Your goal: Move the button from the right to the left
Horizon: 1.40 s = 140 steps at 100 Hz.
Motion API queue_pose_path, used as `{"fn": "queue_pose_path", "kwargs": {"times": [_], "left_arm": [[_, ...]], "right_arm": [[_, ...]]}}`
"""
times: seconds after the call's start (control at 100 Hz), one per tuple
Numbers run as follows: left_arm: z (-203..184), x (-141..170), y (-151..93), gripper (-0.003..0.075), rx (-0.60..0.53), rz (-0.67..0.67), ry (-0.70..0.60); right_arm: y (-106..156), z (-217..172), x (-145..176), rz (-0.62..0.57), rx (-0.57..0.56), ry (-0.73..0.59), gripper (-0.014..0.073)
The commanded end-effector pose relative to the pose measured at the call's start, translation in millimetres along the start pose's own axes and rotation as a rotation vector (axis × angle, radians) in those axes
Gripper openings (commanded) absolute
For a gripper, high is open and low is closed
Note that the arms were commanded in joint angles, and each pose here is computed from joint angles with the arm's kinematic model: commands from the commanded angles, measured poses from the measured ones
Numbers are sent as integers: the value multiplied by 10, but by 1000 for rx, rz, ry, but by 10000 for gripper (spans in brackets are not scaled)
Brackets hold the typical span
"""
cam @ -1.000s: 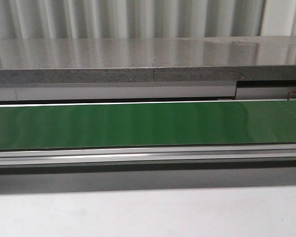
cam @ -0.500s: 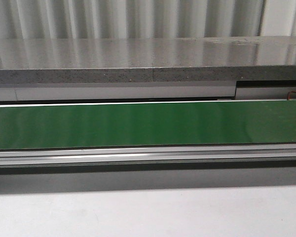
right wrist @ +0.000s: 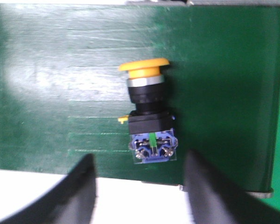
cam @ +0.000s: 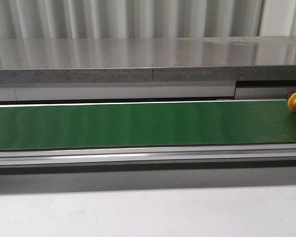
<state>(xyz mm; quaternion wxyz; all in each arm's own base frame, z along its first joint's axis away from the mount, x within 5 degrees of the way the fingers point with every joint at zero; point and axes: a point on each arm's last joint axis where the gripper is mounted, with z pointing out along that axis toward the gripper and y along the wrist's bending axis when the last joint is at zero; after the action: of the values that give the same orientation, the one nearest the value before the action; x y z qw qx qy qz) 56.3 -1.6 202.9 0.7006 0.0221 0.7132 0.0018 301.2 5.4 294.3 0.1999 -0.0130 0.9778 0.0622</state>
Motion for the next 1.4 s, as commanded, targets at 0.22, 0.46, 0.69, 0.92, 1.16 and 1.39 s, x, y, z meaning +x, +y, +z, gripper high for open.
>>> {"fn": "queue_pose_path", "kwargs": {"times": [0.22,0.46,0.69,0.92,1.16,1.39], "left_arm": [[-8,53,0,-20,-5,-15,-65],[-8,53,0,-20,-5,-15,-65],[-8,53,0,-21,-5,-15,-65],[-8,53,0,-20,-5,-15,-65],[-8,53,0,-20,-5,-15,-65],[-8,53,0,-20,-5,-15,-65]], "right_arm": [[311,-335,170,-148,-39,-133,-68],[409,-431,524,-208,-48,-267,-67],[373,-617,952,-212,-40,-470,-67],[318,-786,1390,-211,-36,-652,-67],[276,-967,1795,-217,-39,-830,-67],[245,-1094,2100,-222,-44,-977,-67]]}}
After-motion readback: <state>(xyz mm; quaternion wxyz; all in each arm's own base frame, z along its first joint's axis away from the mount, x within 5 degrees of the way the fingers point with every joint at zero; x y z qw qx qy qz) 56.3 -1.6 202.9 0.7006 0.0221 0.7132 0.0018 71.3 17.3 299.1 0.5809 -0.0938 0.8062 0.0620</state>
